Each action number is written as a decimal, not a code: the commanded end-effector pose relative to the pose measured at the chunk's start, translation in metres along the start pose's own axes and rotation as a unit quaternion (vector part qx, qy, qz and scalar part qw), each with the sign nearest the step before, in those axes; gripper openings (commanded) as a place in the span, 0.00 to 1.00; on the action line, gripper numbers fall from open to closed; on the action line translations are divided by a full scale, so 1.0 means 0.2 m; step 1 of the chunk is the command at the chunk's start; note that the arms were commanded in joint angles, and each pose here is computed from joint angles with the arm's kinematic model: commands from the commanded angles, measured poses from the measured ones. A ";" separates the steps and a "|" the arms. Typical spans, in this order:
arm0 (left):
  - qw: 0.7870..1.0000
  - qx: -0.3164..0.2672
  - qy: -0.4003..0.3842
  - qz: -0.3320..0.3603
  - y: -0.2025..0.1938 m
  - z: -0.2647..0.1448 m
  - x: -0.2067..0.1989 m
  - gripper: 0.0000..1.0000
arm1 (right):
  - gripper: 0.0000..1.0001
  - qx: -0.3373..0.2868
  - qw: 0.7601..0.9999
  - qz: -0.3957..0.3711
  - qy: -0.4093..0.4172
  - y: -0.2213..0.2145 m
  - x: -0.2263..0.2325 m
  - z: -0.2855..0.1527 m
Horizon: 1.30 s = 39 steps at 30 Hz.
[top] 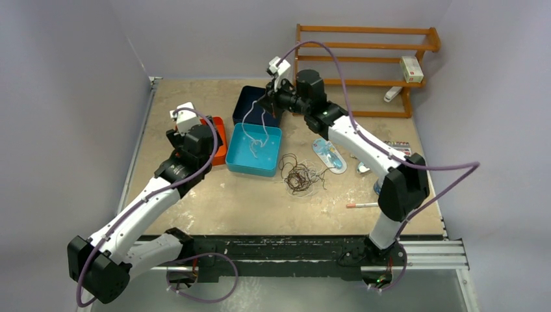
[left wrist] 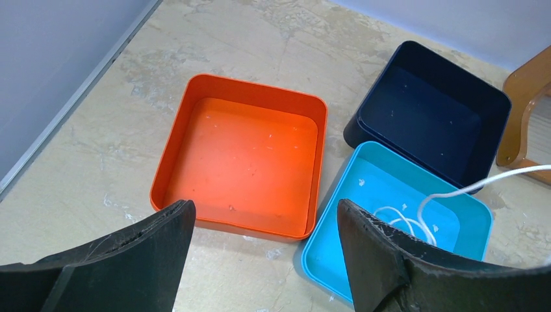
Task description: Untangle the cables
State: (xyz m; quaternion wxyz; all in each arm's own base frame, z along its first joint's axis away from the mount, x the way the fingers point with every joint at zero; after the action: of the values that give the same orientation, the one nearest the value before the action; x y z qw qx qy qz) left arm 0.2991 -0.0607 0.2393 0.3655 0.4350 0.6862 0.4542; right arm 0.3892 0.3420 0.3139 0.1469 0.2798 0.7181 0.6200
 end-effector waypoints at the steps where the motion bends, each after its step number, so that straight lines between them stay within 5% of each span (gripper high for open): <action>1: 0.999 -0.022 0.003 -0.028 0.12 -0.01 -0.02 0.79 | 0.00 0.012 1.000 0.009 0.026 -0.13 0.02 0.09; 16: 1.000 -0.006 -0.005 -0.017 0.06 0.03 -0.06 0.79 | 0.00 0.132 0.991 0.031 0.008 -0.73 -0.06 0.34; 19: 1.000 -0.002 -0.006 -0.015 0.05 0.03 -0.07 0.79 | 0.07 0.142 0.989 0.026 0.006 -0.78 -0.05 0.36; 26: 1.000 0.006 -0.010 -0.013 0.03 0.04 -0.08 0.79 | 0.36 0.107 0.994 0.011 -0.031 -0.65 -0.08 0.31; 39: 0.997 0.017 -0.071 -0.007 0.00 0.04 -0.19 0.83 | 0.43 0.036 0.993 0.027 -0.111 -0.44 -0.11 0.07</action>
State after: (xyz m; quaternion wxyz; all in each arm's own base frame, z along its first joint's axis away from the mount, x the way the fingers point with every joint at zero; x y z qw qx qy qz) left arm 0.3090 -0.0767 0.2221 0.3582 0.4704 0.6834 0.4283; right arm 0.3886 0.3485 0.1794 0.1431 0.3501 0.7625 0.5249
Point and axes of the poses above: each gripper's point midway between its finger pads, its own z axis out along the fingers, its own x axis along the line the jaws close on, y = z × x, the point moved 2 cm from there along -z, back along the fingers, and after that the axes turned 2 degrees about z, right-handed, at the moved point
